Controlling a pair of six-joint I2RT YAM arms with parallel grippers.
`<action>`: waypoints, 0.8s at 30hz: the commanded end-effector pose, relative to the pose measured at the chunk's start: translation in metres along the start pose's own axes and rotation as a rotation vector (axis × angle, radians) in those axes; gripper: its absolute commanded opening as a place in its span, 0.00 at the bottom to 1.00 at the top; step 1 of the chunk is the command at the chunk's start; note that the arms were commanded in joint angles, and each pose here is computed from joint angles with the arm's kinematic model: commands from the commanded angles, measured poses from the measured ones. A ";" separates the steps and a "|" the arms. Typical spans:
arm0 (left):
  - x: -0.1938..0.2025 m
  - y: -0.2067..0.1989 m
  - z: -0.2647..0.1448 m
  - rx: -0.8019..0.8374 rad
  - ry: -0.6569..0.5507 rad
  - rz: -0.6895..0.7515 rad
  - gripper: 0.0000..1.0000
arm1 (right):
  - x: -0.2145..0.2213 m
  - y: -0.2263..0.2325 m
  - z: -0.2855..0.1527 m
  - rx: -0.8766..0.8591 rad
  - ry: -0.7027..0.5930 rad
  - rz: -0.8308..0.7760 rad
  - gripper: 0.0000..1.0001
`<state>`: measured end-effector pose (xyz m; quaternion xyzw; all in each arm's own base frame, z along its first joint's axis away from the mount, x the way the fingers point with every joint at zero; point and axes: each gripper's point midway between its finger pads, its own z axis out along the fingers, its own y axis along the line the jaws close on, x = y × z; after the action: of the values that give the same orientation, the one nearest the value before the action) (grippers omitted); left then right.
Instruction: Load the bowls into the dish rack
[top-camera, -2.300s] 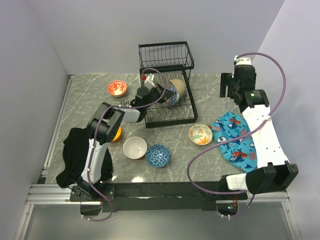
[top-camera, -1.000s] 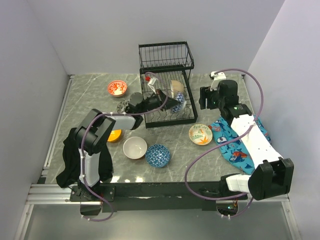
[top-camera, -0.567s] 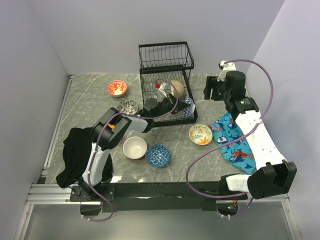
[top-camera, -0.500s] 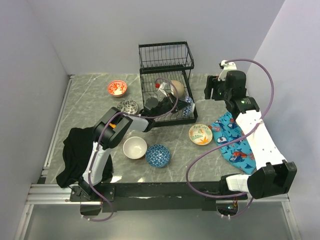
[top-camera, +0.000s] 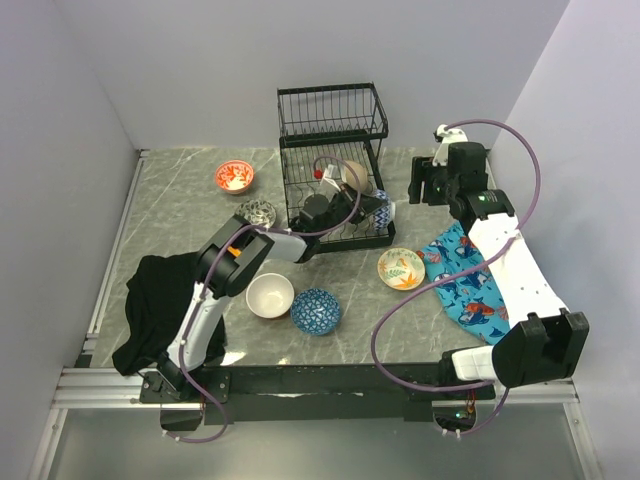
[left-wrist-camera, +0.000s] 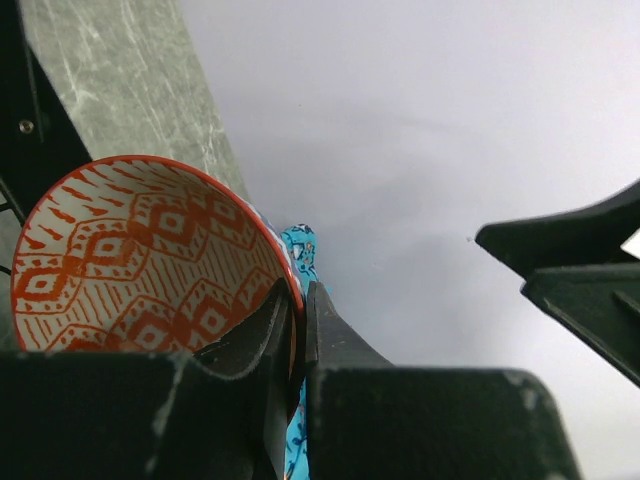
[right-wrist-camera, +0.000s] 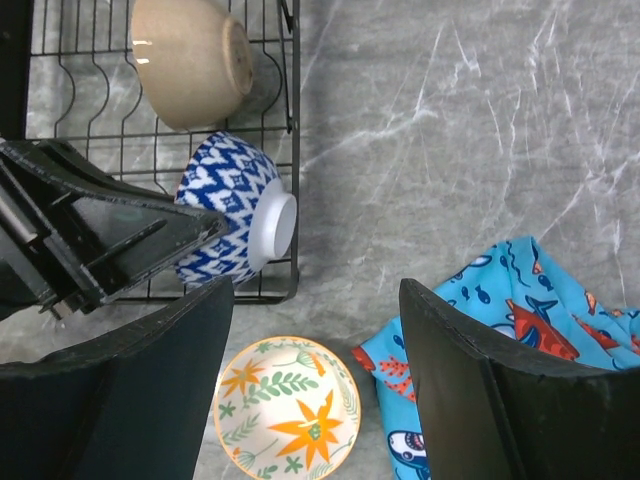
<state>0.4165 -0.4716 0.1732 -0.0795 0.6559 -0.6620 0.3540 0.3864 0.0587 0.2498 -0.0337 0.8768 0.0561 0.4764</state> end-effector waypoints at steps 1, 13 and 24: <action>-0.012 -0.020 0.013 0.051 -0.069 -0.062 0.01 | -0.024 -0.002 -0.008 0.005 -0.053 -0.004 0.74; -0.003 -0.003 0.022 0.005 -0.074 -0.108 0.01 | -0.016 -0.002 -0.005 0.000 -0.035 -0.008 0.74; 0.003 0.007 0.011 -0.032 -0.050 -0.073 0.01 | -0.016 0.001 0.000 -0.016 -0.037 0.004 0.74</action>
<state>0.4382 -0.4751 0.1656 -0.1466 0.6487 -0.6601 0.3492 0.3862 0.0596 0.2499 -0.0364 0.8785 0.0588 0.4727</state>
